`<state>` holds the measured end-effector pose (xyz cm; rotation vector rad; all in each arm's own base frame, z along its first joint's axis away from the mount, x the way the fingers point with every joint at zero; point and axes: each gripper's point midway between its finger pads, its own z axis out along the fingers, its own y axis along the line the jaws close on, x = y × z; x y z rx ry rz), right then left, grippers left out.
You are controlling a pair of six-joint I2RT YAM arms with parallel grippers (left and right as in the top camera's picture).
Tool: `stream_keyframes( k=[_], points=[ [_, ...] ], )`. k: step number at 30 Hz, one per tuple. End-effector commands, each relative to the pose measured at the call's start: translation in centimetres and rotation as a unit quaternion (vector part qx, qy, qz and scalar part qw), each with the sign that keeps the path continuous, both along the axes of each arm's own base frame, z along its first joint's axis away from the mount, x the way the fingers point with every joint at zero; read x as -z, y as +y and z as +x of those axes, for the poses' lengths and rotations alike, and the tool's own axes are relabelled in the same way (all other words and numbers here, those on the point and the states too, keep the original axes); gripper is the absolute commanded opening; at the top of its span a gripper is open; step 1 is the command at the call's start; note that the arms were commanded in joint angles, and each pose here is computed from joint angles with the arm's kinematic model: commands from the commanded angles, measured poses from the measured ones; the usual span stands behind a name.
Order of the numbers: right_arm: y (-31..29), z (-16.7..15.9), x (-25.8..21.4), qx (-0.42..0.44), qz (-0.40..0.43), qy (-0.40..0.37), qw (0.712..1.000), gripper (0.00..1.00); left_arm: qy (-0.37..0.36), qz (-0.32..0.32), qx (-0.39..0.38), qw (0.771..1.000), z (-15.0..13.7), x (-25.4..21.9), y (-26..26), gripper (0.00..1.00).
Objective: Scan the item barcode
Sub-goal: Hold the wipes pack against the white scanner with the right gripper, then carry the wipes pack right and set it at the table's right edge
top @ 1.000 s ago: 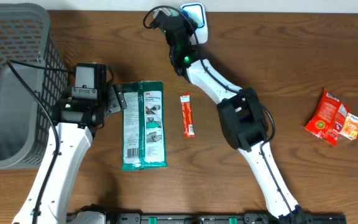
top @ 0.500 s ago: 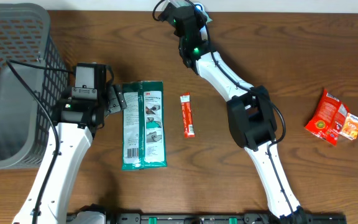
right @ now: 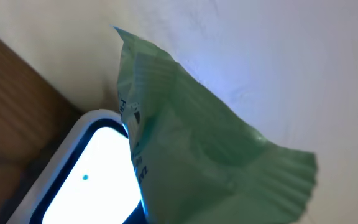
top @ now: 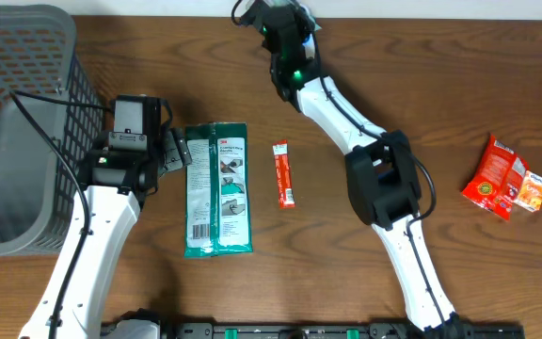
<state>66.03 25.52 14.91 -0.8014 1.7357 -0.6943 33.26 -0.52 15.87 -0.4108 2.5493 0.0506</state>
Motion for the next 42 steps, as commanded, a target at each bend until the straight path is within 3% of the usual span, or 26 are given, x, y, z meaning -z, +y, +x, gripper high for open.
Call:
stream_keyframes(
  k=[1, 8, 13, 17, 22, 26, 32, 37, 38, 41, 42],
  points=[
    [-1.4, -2.5, -11.8, 0.031, 0.11, -0.047, 0.992, 0.01, -0.007, 0.007, -0.007, 1.0, 0.4, -0.6, 0.4, 0.86],
    [-5.7, -9.4, -13.5, 0.079, 0.151, 0.094, 0.981, 0.01, -0.007, 0.008, -0.007, 1.0, 0.4, -0.6, 0.4, 0.86],
    [-8.9, -15.5, -13.2, 0.089, 0.188, 0.22, 0.953, 0.01, -0.007, 0.008, -0.007, 1.0, 0.4, -0.6, 0.4, 0.86],
    [-11.6, -18.6, -13.5, 0.123, 0.251, 0.273, 0.92, 0.01, -0.007, 0.007, -0.007, 1.0, 0.4, -0.6, 0.4, 0.86],
    [-16.8, -22.9, -10.6, 0.187, 0.292, 0.386, 0.855, 0.01, -0.007, 0.007, -0.007, 1.0, 0.4, -0.6, 0.4, 0.86],
    [-22.6, -26.1, -4.8, 0.297, 0.295, 0.46, 0.783, 0.01, -0.007, 0.008, -0.007, 1.0, 0.4, -0.6, 0.4, 0.87],
    [-28.1, -27.2, 2.0, 0.377, 0.319, 0.47, 0.731, 0.01, -0.007, 0.008, -0.007, 1.0, 0.4, -0.6, 0.4, 0.86],
    [-33.2, -27.4, 6.5, 0.421, 0.352, 0.438, 0.712, 0.01, -0.007, 0.007, -0.007, 1.0, 0.4, -0.6, 0.4, 0.86],
    [-33.8, -27.6, 7.3, 0.424, 0.354, 0.435, 0.711, 0.02, -0.007, 0.007, -0.007, 1.0, 0.4, -0.6, 0.4, 0.87],
    [-34.9, -27.9, 8.6, 0.433, 0.36, 0.428, 0.707, 0.22, -0.007, 0.007, -0.007, 1.0, 0.4, -0.6, 0.4, 0.86],
    [-35.1, -28.1, 8.9, 0.435, 0.361, 0.428, 0.705, 0.36, -0.007, 0.007, -0.007, 1.0, 0.4, -0.6, 0.4, 0.87]
  ],
)
